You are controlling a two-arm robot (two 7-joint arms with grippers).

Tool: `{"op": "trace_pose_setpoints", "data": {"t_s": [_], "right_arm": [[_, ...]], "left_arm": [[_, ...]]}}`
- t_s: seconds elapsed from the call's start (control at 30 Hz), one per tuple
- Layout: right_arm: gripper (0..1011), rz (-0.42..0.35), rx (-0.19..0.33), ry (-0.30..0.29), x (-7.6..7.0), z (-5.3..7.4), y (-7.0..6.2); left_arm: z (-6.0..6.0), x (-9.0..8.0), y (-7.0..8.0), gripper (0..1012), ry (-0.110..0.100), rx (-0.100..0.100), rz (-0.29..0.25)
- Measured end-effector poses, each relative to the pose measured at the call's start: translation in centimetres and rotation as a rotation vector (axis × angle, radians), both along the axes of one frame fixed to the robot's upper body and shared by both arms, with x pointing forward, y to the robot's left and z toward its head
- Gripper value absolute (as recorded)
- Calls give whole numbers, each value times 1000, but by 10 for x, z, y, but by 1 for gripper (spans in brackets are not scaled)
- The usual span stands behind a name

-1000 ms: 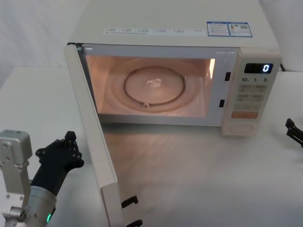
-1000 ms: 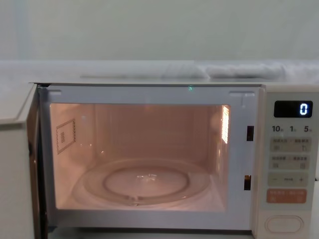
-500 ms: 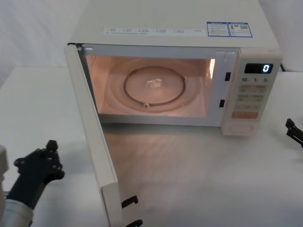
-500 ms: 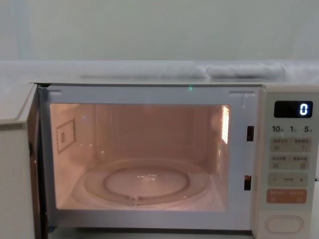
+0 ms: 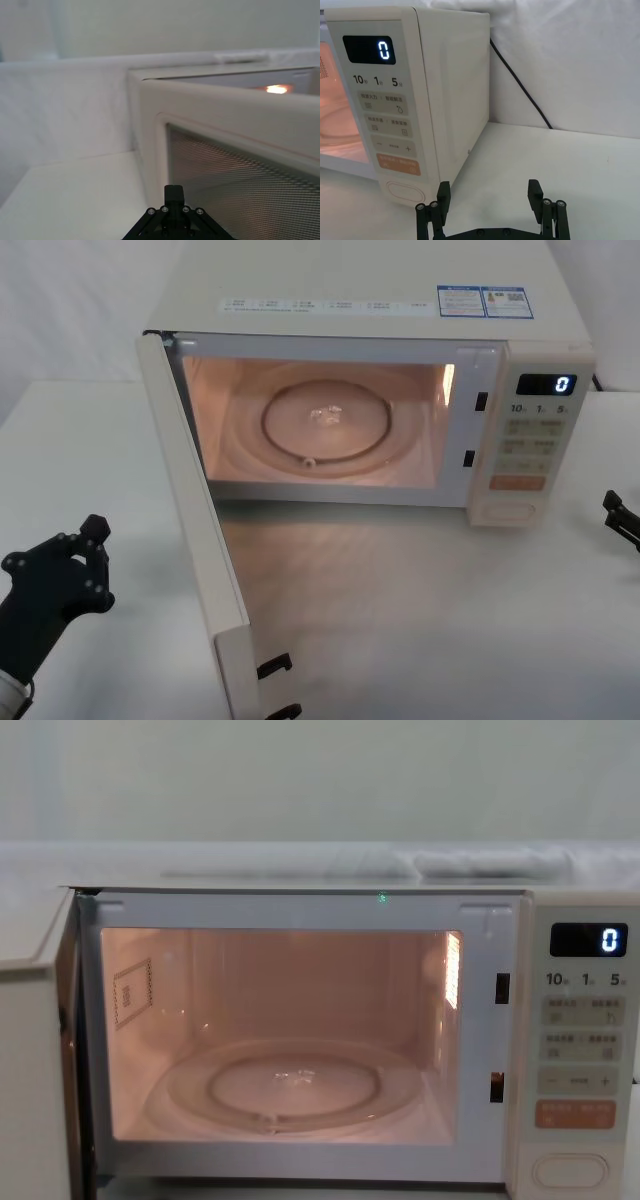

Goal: Press the button to open the microwave door with one hand; close the microwave door with the other hand.

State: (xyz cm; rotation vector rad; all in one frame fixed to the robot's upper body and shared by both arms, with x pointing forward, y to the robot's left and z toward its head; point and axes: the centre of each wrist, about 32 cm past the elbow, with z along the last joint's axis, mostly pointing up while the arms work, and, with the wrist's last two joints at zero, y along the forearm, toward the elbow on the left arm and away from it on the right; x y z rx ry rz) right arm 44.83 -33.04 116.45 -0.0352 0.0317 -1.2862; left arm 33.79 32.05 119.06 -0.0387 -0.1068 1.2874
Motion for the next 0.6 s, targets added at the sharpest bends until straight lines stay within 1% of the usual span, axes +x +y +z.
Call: {"op": "trace_pose_setpoints", "data": {"t_s": [0.03,0.1,0.27,0.33,0.37,0.43,0.47,0.53,0.57,0.6], "right_arm": [[1002,0,0,0,0,0,0],[1002,0,0,0,0,0,0],[1002,0,0,0,0,0,0],[1002,0,0,0,0,0,0],[1002,0,0,0,0,0,0],[1002,0,0,0,0,0,0],[1002,0,0,0,0,0,0],[1002,0,0,0,0,0,0],[1002,0,0,0,0,0,0],[1002,0,0,0,0,0,0]], "left_arm": [[3,0,3,0,-2,0,-26],[7,-1,8,0,-6,6,-55],[15,-3,14,0,-13,12,-96],[16,-3,16,0,-20,7,-107],[16,-4,17,0,-29,0,-117],[17,-4,19,0,-39,-11,-128],[17,-4,21,0,-48,-27,-140],[17,-4,22,0,-56,-41,-155],[18,-4,23,0,-64,-53,-173],[19,-4,23,0,-68,-59,-183]]}}
